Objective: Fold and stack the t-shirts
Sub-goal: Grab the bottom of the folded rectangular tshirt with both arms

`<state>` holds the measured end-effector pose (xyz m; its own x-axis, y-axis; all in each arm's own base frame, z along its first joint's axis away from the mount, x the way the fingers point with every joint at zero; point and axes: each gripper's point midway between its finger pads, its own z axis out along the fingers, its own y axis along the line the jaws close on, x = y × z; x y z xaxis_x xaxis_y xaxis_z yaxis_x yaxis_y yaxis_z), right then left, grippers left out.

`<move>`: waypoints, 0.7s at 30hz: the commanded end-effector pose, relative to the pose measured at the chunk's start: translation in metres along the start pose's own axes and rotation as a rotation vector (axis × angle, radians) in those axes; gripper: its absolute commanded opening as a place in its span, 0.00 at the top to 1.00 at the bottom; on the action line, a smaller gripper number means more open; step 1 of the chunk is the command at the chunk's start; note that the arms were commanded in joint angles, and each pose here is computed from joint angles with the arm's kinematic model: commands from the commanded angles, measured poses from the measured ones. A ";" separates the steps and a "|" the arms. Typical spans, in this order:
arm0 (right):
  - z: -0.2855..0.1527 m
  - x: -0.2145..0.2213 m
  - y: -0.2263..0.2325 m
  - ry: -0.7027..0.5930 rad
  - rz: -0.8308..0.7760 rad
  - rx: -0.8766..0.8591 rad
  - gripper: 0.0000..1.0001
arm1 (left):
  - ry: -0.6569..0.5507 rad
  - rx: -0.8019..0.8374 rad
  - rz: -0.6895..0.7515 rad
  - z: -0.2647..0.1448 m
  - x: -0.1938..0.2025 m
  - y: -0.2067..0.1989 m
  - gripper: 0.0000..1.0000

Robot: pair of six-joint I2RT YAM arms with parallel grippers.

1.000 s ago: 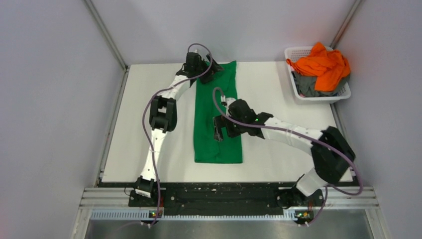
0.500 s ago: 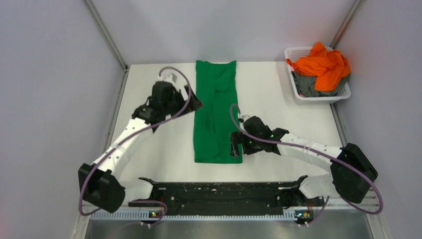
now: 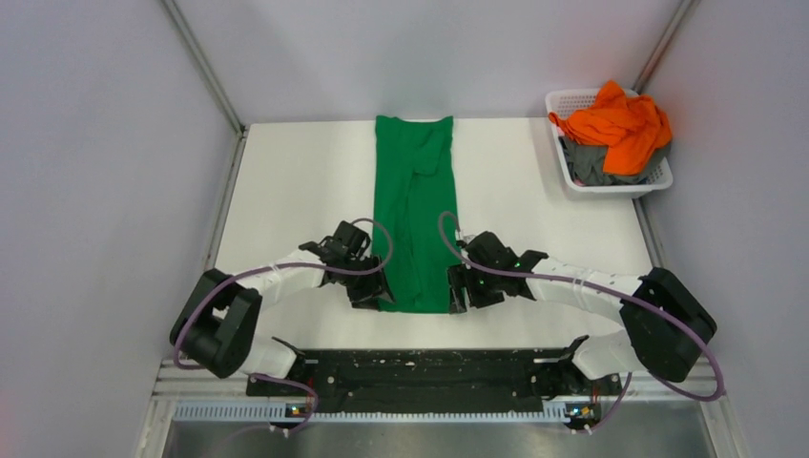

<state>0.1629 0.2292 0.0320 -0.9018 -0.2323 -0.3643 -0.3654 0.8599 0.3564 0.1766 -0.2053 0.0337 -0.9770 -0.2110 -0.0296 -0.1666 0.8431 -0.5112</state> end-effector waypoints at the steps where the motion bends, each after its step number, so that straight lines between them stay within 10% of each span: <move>1: 0.007 0.006 -0.001 0.017 0.002 -0.020 0.33 | 0.031 0.015 -0.020 0.014 0.001 -0.002 0.56; 8: 0.020 0.011 -0.001 0.026 -0.005 -0.045 0.63 | 0.080 -0.141 0.003 0.023 -0.001 0.022 1.00; 13: 0.015 0.027 0.005 0.079 0.021 -0.094 0.95 | 0.112 -0.140 -0.014 0.008 0.015 0.023 1.00; 21: -0.007 0.012 0.030 0.013 0.008 -0.203 1.00 | 0.097 0.039 0.049 -0.014 0.014 -0.015 1.00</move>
<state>0.1292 0.2322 0.0176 -0.9237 -0.2515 -0.2890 -0.3664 0.8003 0.4746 0.1511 -0.1963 0.0301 -0.9821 -0.1764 0.0668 -0.1872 0.8692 -0.4576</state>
